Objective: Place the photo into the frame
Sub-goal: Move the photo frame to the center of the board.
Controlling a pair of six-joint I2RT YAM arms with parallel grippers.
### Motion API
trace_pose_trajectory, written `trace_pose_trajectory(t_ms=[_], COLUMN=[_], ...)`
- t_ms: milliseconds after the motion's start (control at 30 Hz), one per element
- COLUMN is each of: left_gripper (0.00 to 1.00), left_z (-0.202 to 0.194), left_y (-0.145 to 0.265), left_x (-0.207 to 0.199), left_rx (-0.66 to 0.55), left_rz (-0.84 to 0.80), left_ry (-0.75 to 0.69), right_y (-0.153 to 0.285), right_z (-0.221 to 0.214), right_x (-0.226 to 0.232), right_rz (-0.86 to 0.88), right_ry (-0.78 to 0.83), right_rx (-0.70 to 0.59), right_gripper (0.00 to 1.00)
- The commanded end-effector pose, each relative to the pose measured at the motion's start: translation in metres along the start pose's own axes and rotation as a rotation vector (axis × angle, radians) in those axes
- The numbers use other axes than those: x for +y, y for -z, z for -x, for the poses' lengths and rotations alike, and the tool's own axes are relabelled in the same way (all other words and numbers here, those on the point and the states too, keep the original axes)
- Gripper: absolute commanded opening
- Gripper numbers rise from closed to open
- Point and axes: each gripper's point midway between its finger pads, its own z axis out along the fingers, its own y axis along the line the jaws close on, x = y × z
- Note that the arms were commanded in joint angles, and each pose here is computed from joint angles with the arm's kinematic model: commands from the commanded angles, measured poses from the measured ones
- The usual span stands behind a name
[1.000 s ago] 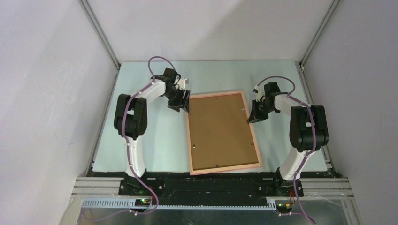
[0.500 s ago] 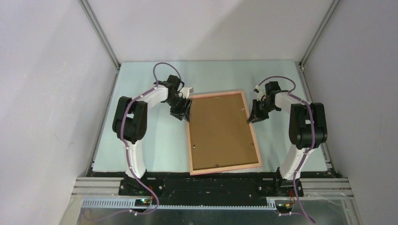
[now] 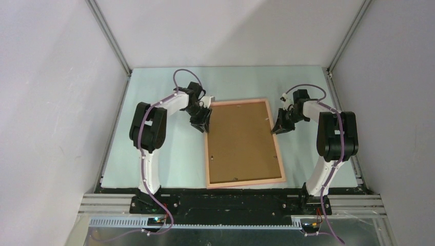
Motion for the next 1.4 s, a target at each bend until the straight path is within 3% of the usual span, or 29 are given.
trace_pose_trajectory(t_ms=[0, 533, 667, 767, 900, 1067, 1200, 1367], left_gripper=[0.30, 0.27, 0.33, 0.45, 0.60, 0.72, 0.80, 0.83], left_z=[0.028, 0.099, 0.114, 0.117, 0.108, 0.076, 0.041, 0.010], left_y=[0.000, 0.006, 0.013, 0.021, 0.036, 0.046, 0.049, 0.040], left_x=[0.001, 0.036, 0.046, 0.048, 0.039, 0.020, 0.007, -0.004], left_rx=[-0.068, -0.198, -0.235, -0.255, -0.261, -0.230, -0.187, -0.126], left_rz=[0.003, 0.122, 0.150, 0.149, 0.135, 0.079, 0.068, 0.089], left_ry=[-0.041, 0.032, 0.049, 0.055, 0.033, 0.004, -0.045, -0.092], right_y=[-0.004, -0.001, -0.004, -0.004, -0.004, -0.005, -0.004, -0.003], right_z=[0.006, 0.031, 0.037, 0.038, 0.038, 0.037, 0.038, 0.041], right_x=[0.005, 0.006, 0.006, 0.009, 0.010, 0.011, 0.012, 0.013], right_rz=[0.033, -0.012, -0.010, -0.005, -0.004, 0.000, 0.002, 0.001], right_ry=[-0.045, 0.017, 0.008, 0.014, 0.014, 0.009, 0.012, 0.023], right_rx=[-0.004, -0.051, -0.053, -0.054, -0.055, -0.050, -0.057, -0.068], right_gripper=[0.00, 0.00, 0.00, 0.00, 0.00, 0.00, 0.00, 0.00])
